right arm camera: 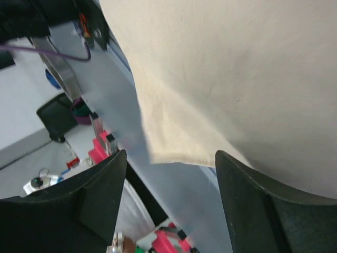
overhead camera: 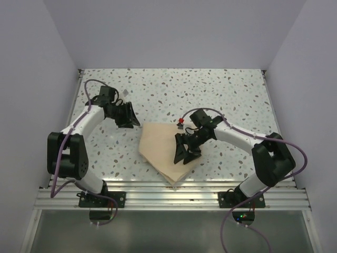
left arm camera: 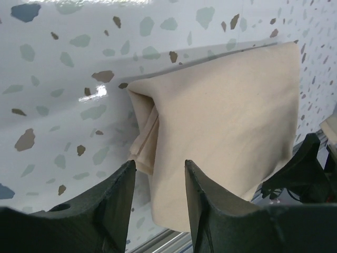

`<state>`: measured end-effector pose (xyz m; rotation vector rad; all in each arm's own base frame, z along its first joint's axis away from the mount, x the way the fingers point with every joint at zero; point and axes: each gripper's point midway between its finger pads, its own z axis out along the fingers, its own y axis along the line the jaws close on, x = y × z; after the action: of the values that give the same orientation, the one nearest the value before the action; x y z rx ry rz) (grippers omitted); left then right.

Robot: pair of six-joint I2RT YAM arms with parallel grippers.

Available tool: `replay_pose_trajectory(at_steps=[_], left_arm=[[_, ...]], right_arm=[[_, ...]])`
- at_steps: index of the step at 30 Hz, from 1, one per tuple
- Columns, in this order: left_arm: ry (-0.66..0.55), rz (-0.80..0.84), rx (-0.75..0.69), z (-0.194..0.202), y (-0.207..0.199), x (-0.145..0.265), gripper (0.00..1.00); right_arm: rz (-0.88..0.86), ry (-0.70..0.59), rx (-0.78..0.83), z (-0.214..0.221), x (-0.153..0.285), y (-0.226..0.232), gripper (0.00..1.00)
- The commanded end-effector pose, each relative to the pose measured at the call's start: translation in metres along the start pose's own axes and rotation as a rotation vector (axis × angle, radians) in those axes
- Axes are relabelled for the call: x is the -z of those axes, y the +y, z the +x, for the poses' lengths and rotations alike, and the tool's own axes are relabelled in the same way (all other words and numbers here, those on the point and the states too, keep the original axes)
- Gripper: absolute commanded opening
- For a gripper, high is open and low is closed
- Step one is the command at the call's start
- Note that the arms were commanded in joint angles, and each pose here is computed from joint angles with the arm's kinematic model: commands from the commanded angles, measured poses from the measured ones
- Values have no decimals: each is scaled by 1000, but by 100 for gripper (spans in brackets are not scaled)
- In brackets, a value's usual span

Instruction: Prepare the surgical pack

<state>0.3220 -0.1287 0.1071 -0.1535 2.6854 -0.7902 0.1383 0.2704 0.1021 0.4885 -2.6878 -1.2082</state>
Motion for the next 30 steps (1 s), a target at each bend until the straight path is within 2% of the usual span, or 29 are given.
replay_pose_trajectory(at_steps=[1,5,7,8,9,10,12,13,18,24,28,30], left_arm=[[-40,179,-53,-26,-44,6,46],[-41,255,-58,-33,-66,4,44],[-14,290,-42,-33,-71,-7,42],[13,329,-22,-30,-78,-10,38],[26,348,-16,-29,-81,-15,37],[43,370,-12,-29,-82,-25,36],[78,413,35,-27,-86,-35,34],[72,428,49,-29,-86,-39,34],[118,411,85,-21,-73,-58,31],[165,248,109,1,-26,-75,29],[144,94,33,-7,6,-70,28],[104,70,-18,-22,3,-58,28]], right_arm=[[-41,-269,28,-67,43,21,73],[-151,-376,-67,-125,66,23,71],[-148,-388,-78,-148,64,16,64],[-149,-391,-67,-161,67,18,57],[-166,-380,-63,-168,65,20,40],[-176,-354,-90,-178,54,9,32],[-225,-366,-78,-196,54,17,17],[-237,-352,-103,-201,46,9,14],[-291,-370,-179,-200,33,-17,12],[-258,-385,-310,-173,38,-88,12],[-211,-392,-332,-163,51,-110,12],[-203,-401,-310,-160,61,-106,12]])
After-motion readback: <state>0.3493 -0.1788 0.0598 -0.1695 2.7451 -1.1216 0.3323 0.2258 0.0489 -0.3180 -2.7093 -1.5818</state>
